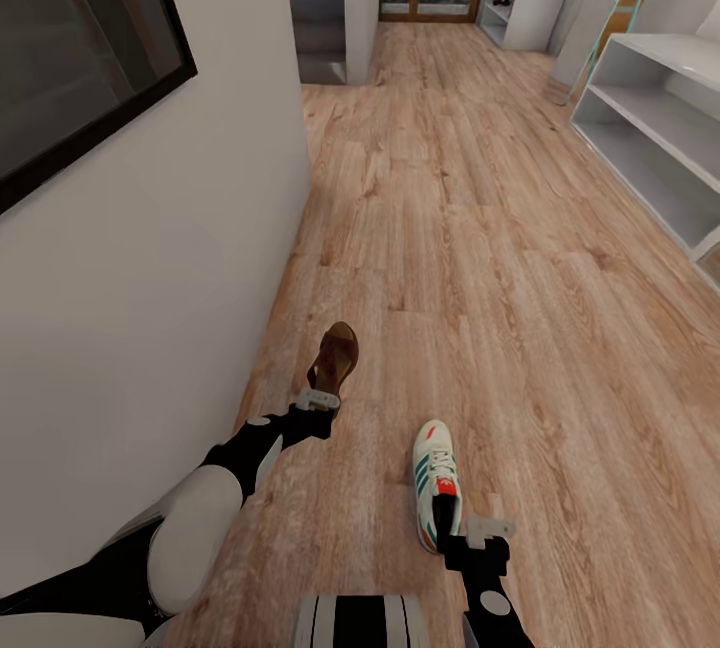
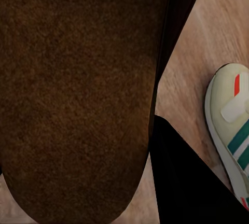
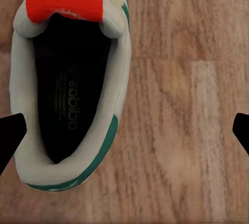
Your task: Pick up the two gym shoes and the two sandals from the corridor floor and place them onto the hallstand (shoe rack) in the corridor, making sure they are on the rack and not on the floor. Arrange them so the two gym shoes are next to each other and the two sandals are next to each other.
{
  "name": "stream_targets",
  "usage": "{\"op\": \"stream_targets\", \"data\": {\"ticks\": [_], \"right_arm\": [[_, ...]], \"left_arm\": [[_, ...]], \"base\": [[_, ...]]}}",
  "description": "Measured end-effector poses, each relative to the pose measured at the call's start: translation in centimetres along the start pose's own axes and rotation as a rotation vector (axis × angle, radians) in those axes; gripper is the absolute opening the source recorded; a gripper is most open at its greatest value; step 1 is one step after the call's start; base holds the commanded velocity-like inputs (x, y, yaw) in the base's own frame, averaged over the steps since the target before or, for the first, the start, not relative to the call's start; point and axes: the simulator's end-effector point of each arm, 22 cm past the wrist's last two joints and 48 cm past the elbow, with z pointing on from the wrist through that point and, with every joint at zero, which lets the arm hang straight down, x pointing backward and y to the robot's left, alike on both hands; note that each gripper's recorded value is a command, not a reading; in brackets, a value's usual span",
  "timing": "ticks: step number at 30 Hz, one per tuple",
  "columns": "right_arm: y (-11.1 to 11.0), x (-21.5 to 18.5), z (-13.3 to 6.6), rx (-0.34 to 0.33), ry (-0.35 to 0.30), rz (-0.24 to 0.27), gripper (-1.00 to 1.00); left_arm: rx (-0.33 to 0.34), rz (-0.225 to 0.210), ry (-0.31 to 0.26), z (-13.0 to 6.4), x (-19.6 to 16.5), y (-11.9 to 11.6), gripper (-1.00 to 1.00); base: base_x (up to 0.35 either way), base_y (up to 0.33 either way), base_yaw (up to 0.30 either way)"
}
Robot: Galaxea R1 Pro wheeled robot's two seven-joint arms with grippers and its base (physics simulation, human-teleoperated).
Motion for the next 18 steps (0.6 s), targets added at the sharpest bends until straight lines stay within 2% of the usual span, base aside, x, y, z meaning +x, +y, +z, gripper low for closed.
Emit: {"op": "stream_targets", "data": {"ticks": [12, 18], "right_arm": [[0.0, 0.6, 0.1, -0.001, 0.011, -0.002, 1.00], [0.0, 0.7, 0.1, 0.000, 0.013, -0.002, 1.00]], "left_arm": [[0.002, -0.006, 0.008, 0.3, 1.0, 0.1, -1.00], [0.002, -0.008, 0.009, 0.4, 1.2, 0.1, -1.00]], "base": [[0.001, 0.000, 0.148], [0.060, 0.000, 0.028]]}}
